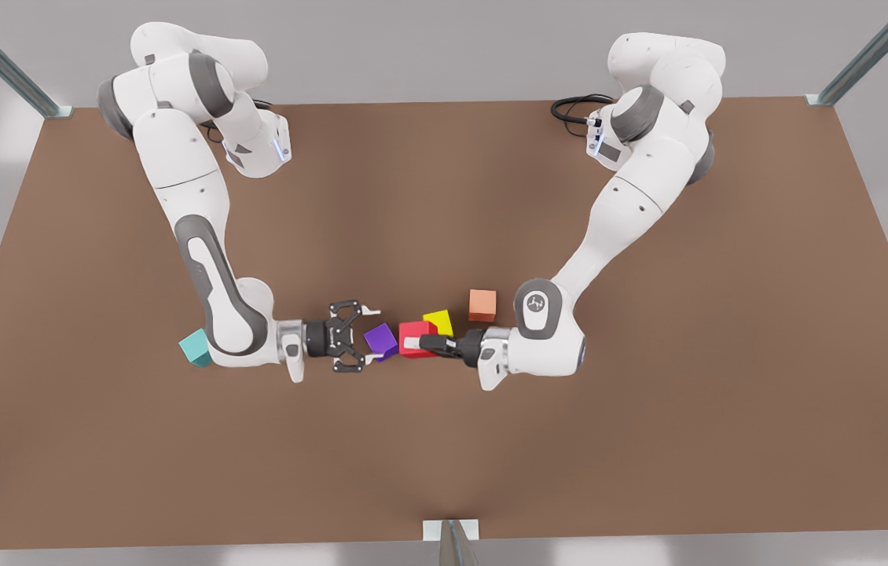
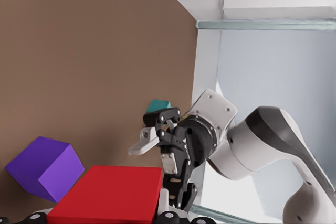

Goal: Pick up red wooden cube and pass to hand red wooden cube and place in blue wooden cube

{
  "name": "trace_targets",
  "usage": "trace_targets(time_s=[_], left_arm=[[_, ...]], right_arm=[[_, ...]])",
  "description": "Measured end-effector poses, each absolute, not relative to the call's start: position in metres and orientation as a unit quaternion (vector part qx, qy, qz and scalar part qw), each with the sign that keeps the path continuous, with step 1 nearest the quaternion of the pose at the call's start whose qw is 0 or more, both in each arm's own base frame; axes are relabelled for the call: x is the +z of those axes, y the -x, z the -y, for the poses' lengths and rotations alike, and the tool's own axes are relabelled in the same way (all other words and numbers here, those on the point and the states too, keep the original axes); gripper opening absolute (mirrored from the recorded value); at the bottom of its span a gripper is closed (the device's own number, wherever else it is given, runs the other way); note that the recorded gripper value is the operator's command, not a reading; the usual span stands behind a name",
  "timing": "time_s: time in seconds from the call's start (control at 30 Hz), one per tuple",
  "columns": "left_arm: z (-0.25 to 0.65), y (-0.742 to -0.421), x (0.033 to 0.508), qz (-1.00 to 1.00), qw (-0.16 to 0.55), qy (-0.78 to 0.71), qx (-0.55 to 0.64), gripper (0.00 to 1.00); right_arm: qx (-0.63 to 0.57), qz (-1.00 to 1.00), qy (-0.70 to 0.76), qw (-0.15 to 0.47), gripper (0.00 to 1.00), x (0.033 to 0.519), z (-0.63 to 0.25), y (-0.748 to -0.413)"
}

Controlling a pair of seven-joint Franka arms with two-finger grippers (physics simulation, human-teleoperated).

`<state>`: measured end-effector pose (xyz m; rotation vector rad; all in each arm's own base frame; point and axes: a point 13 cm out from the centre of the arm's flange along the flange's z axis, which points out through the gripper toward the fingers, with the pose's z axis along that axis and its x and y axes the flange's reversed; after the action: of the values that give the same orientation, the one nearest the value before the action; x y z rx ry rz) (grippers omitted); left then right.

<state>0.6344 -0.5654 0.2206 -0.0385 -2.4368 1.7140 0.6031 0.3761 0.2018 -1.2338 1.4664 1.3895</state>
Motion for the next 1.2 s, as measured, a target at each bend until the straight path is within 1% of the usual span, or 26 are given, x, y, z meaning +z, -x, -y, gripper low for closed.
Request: trace_targets(time_s=[0.2, 0.5, 0.73, 0.87, 1.1, 1.17, 1.2], left_arm=[[0.565, -0.64, 0.221, 0.813, 0.064, 0.016, 0.579, 0.62], [0.565, -0.641, 0.223, 0.812, 0.048, 0.029, 0.581, 0.62], [0.568, -0.639, 0.222, 0.812, 0.043, 0.037, 0.581, 0.62], [0.585, -0.629, 0.222, 0.812, 0.04, 0.043, 0.581, 0.63], [0.588, -0.632, 0.224, 0.812, 0.026, 0.037, 0.582, 0.63], [0.588, -0.633, 0.223, 0.813, 0.024, 0.036, 0.581, 0.63], [0.588, -0.634, 0.223, 0.813, 0.023, 0.036, 0.581, 0.63]], right_arm=[[0.508, -0.538, 0.511, 0.438, 1.0, 0.206, -0.394, -0.61], [0.471, -0.502, 0.53, 0.496, 1.0, 0.209, -0.406, -0.623], [0.467, -0.479, 0.534, 0.518, 1.0, 0.209, -0.426, -0.615], [0.46, -0.471, 0.537, 0.527, 1.0, 0.21, -0.431, -0.616], [0.45, -0.458, 0.546, 0.539, 1.0, 0.213, -0.437, -0.615], [0.448, -0.455, 0.547, 0.541, 0.89, 0.213, -0.438, -0.614], [0.447, -0.454, 0.549, 0.541, 0.73, 0.213, -0.438, -0.614]])
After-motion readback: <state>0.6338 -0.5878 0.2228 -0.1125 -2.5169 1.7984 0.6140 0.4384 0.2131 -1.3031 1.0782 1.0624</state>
